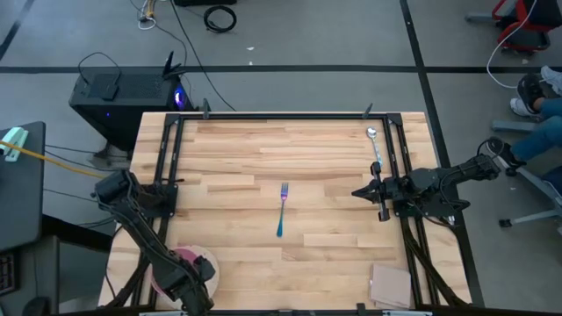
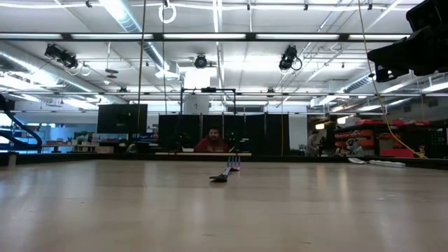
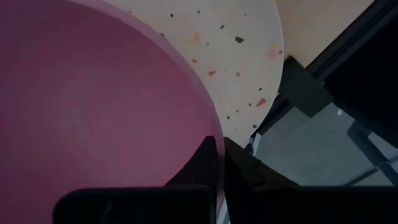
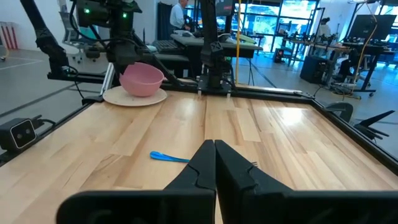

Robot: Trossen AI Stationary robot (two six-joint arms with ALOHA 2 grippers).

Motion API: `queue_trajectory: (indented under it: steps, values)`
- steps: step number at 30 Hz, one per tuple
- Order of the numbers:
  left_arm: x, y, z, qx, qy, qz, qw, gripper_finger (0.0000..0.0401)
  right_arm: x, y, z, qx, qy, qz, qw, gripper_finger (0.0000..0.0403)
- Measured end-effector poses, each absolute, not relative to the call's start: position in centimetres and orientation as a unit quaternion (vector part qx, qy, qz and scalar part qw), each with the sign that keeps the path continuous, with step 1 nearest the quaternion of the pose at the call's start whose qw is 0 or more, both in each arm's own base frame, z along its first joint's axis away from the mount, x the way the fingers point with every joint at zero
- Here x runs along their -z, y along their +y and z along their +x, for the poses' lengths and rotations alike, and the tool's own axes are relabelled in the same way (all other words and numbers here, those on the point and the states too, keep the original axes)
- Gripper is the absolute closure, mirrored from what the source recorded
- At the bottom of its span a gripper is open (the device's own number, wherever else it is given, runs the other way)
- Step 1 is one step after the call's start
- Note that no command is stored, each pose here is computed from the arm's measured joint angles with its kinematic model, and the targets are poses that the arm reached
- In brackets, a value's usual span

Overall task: Set table place
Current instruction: Put the pink bowl into the white pattern plate

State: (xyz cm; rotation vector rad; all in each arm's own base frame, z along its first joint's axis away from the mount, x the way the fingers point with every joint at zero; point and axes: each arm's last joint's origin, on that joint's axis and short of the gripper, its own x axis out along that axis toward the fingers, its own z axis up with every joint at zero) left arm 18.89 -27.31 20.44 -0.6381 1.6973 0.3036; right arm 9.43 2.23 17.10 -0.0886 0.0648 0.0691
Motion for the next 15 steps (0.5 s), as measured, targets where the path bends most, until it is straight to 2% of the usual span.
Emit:
queue_trajectory:
  steps: [4, 15]
  values:
    - [-21.21, -27.03, 18.85, -0.129, 0.710, -0.277, 0.634, 0.0390, -17.10, 2.23, 9.43, -0.035, 0.032, -0.044, 0.998, 0.0398]
    - [-21.37, -26.79, 19.00, -0.135, 0.683, -0.266, 0.666, 0.0390, -17.10, 2.23, 9.43, -0.035, 0.032, -0.044, 0.998, 0.0398]
